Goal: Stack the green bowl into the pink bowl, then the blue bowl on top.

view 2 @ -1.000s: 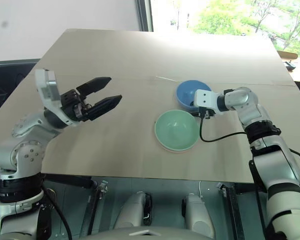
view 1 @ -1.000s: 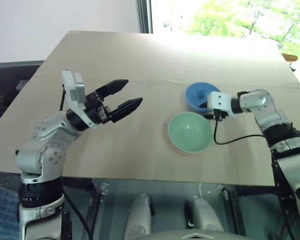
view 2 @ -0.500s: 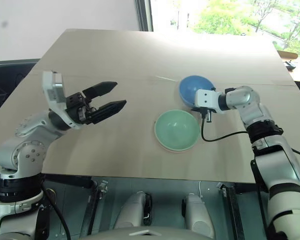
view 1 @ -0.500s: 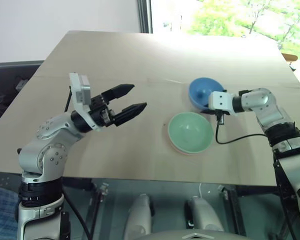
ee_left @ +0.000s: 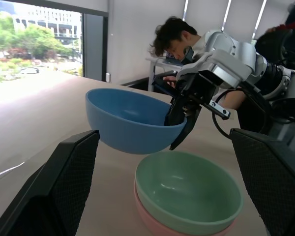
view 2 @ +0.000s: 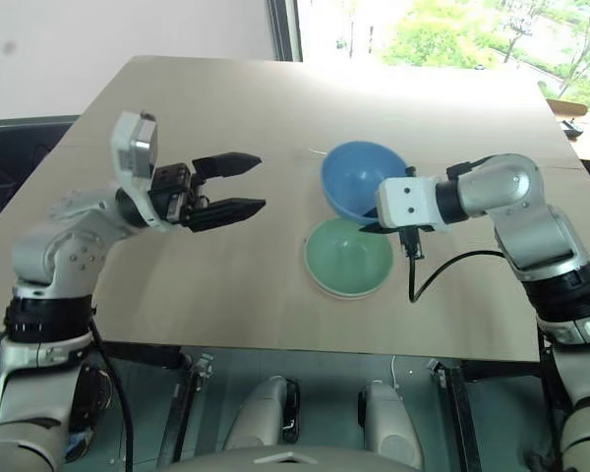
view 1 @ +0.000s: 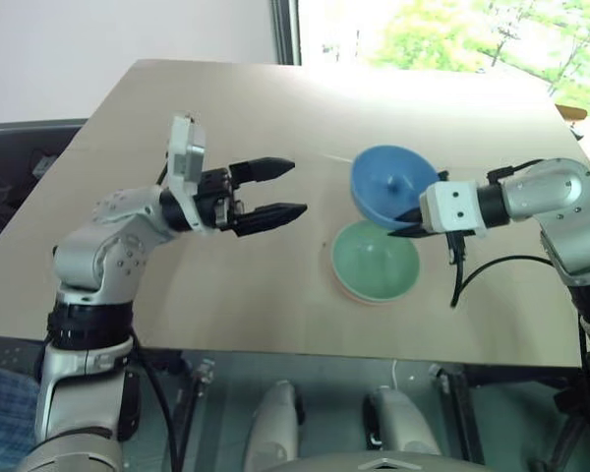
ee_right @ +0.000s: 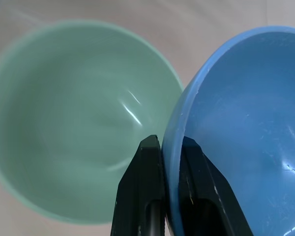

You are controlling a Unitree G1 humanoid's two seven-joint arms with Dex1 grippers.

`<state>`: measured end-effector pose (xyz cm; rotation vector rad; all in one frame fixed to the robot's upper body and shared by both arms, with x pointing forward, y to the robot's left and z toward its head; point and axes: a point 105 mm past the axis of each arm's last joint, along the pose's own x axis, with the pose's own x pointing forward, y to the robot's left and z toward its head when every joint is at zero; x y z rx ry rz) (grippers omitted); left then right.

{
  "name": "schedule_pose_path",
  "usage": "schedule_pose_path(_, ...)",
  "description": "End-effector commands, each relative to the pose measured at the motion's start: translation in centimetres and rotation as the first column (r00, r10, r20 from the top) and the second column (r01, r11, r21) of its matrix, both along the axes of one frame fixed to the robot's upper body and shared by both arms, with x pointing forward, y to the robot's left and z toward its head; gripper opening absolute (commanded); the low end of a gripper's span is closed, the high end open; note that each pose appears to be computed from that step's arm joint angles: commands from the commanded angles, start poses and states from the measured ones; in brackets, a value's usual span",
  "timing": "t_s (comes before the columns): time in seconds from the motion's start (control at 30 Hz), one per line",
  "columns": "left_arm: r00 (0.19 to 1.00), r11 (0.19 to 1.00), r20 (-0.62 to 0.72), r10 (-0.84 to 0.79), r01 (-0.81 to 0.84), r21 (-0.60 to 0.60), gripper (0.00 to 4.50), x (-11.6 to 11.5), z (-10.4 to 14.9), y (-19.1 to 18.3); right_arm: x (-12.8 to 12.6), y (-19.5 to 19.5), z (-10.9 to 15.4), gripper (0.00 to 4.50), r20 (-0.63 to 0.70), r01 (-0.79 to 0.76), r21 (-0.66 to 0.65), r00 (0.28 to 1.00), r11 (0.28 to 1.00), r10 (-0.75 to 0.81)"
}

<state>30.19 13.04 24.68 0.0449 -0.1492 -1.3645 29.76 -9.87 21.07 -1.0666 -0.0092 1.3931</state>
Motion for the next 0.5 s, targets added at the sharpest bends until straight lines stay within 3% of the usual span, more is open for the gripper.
schedule_pose_path(0.03, 0.998, 0.998, 0.040, -0.049, 0.048, 0.032, 4.50, 0.4, 0.6, -0.2, -2.3, 0.6, 1.2, 0.01, -0.004, -0.025, 0.020, 1.000, 1.000, 0.025)
schedule_pose_path(0.27, 0.996, 0.995, 0.025, -0.091, 0.089, 0.048, 4.50, 0.9, 0.2, -0.4, -4.8, 0.7, 0.2, 0.01, -0.074, -0.021, -0.010, 0.997, 1.000, 0.020)
schedule_pose_path(0.4, 0.995, 0.994, 0.023, -0.093, 0.092, 0.053, 4.50, 1.1, 0.1, -0.3, -5.2, 0.7, 0.0, 1.33, -0.085, -0.013, -0.015, 0.996, 1.000, 0.012)
schedule_pose_path(0.5, 0.995, 0.994, 0.022, -0.095, 0.093, 0.057, 4.50, 1.1, 0.1, -0.3, -5.4, 0.7, -0.1, 2.57, -0.089, -0.009, -0.016, 0.996, 1.000, 0.007)
